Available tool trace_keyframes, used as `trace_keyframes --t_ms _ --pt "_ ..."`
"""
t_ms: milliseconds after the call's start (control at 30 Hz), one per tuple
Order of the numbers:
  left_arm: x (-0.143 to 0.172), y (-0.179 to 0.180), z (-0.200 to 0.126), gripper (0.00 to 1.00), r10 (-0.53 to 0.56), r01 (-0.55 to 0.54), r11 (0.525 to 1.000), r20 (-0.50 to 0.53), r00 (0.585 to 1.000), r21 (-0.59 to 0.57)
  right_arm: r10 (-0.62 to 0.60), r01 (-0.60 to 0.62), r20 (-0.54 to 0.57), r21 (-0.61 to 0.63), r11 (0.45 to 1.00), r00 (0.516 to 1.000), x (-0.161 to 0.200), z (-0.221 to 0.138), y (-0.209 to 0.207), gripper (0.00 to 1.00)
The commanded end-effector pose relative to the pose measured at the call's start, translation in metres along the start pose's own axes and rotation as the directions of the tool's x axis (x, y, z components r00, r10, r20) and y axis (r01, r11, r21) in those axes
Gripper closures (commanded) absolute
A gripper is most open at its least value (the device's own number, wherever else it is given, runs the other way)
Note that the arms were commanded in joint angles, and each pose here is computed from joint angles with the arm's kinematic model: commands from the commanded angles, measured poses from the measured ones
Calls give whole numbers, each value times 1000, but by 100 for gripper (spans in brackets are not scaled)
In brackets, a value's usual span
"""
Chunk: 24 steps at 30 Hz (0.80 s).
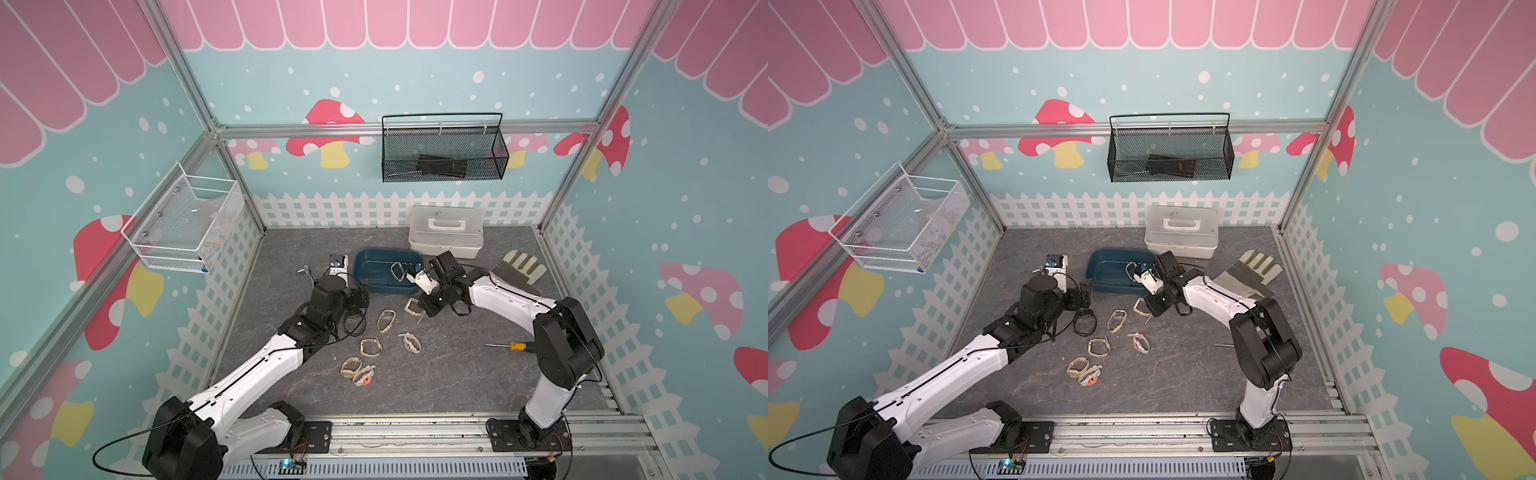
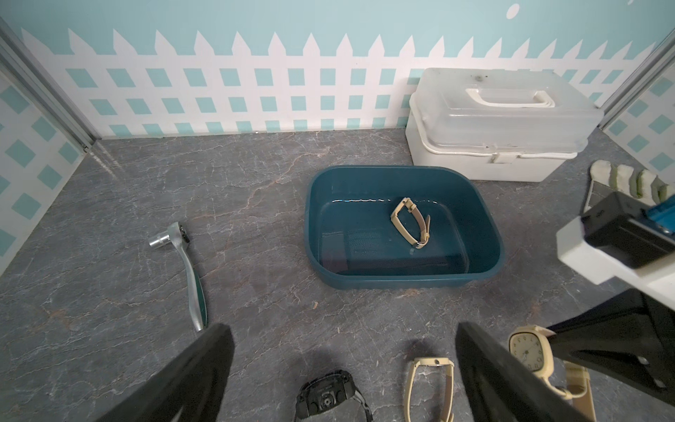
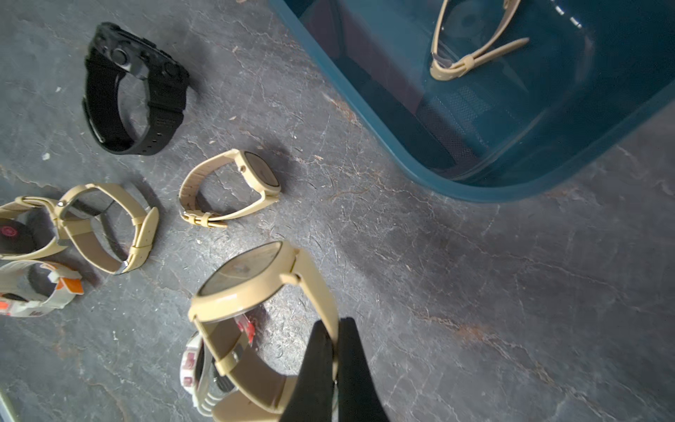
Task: Put the watch into the storage box
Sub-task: Place the watch in the storage box.
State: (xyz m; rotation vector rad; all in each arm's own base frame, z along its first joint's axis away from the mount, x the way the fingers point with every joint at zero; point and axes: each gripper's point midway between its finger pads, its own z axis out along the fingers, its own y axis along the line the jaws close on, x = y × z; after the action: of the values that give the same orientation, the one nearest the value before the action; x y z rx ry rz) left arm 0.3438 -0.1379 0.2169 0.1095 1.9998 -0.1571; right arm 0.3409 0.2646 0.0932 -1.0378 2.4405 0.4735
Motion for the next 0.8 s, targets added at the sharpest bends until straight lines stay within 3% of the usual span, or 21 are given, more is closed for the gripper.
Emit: trace_keyframes --t_ms 0,400,767 --pt "6 -2 -5 3 -19 19 1000 -1 1000 22 -1 1 25 -4 1000 1000 -3 -9 5 100" --pt "0 -4 -12 2 -43 43 998 16 999 41 -61 55 184 33 998 981 -39 -71 15 100" --pt "-6 -2 -23 3 -57 55 998 39 998 41 -82 59 316 83 995 945 -129 -106 4 100"
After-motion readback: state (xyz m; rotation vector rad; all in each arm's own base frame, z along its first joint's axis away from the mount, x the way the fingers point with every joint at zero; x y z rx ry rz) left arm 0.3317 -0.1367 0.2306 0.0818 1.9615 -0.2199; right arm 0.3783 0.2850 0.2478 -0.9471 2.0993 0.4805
